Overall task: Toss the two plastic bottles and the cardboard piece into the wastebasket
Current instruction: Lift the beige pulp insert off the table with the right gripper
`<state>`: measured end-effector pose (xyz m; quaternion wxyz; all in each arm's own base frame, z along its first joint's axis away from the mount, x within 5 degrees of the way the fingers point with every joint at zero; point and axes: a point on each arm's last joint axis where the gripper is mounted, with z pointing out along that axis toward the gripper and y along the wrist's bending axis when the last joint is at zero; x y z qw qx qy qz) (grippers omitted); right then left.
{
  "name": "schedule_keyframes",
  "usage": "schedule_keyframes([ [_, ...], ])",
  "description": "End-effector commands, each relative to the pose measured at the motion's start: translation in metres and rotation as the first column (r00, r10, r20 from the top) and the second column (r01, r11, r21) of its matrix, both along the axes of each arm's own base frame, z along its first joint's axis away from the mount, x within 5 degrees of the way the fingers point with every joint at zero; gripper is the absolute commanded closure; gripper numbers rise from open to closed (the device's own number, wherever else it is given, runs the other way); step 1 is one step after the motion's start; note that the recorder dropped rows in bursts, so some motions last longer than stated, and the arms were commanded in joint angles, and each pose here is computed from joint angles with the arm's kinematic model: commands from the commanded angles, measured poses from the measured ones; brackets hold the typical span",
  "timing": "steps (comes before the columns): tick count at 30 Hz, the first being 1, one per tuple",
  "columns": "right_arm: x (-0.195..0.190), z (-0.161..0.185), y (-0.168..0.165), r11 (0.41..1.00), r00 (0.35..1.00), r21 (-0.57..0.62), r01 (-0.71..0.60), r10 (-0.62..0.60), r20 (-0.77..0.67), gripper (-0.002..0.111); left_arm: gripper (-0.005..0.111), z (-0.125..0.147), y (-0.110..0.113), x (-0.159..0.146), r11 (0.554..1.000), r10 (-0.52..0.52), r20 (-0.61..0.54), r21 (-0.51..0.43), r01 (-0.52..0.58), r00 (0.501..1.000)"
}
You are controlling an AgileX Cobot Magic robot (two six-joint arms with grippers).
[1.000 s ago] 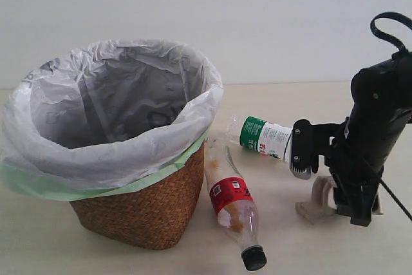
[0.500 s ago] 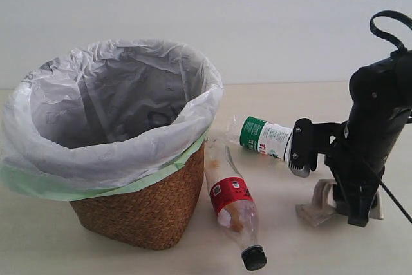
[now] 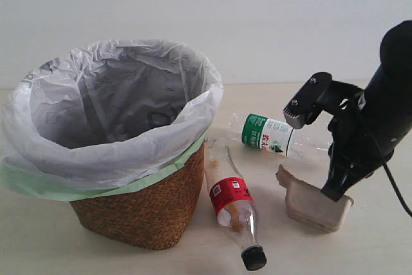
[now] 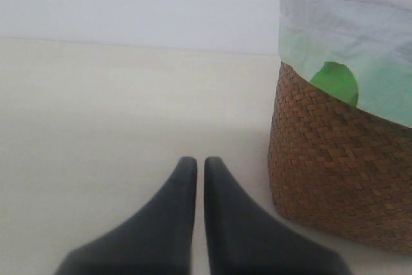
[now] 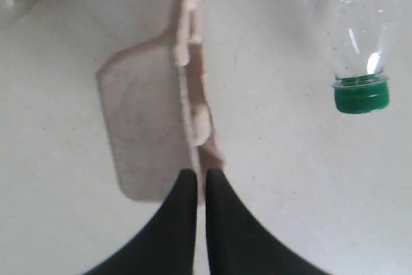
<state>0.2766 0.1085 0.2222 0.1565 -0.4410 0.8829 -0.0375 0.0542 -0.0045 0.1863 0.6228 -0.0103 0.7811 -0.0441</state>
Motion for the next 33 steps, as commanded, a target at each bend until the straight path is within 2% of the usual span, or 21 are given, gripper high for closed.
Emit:
schedule_keyframes([
  [1,-0.005,0.012,-0.002,1.0,0.999,0.014,0.006,-0.006,0.033,0.108,0.103,-0.001,0.0,0.0,1.0,0.002,0.002,-0.002,-0.002,1.0],
  [7,-0.003,0.004,0.0,1.0,1.0,0.015,0.005,-0.005,0.004,0.105,0.103,-0.001,0.0,0.0,1.0,0.002,0.002,-0.002,-0.002,1.0],
  [9,-0.002,0.003,0.001,1.0,1.0,0.014,-0.004,0.004,0.009,0.094,0.103,-0.001,0.0,0.0,1.0,0.002,0.002,-0.002,-0.002,1.0],
  [13,0.001,0.001,0.002,1.0,1.0,0.022,-0.005,0.004,0.022,0.054,0.103,-0.001,0.0,0.0,1.0,0.002,0.002,-0.002,-0.002,1.0],
  [14,0.002,-0.002,0.003,1.0,1.0,0.02,-0.005,0.004,0.017,0.048,0.103,-0.001,0.0,0.0,1.0,0.002,0.002,-0.002,-0.002,1.0],
  [19,0.006,-0.024,0.011,0.998,0.997,-0.013,-0.058,0.058,-0.045,0.057,0.103,-0.001,0.0,0.0,1.0,0.002,0.002,-0.002,-0.002,1.0],
  [25,0.012,-0.04,0.021,0.996,0.995,-0.01,-0.088,0.088,-0.042,0.048,0.103,-0.001,0.0,0.0,1.0,0.002,0.002,-0.002,-0.002,1.0],
  [33,0.015,-0.042,0.022,0.995,0.995,-0.004,-0.103,0.103,-0.015,0.048,0.103,-0.001,0.0,0.0,1.0,0.002,0.002,-0.002,-0.002,1.0],
])
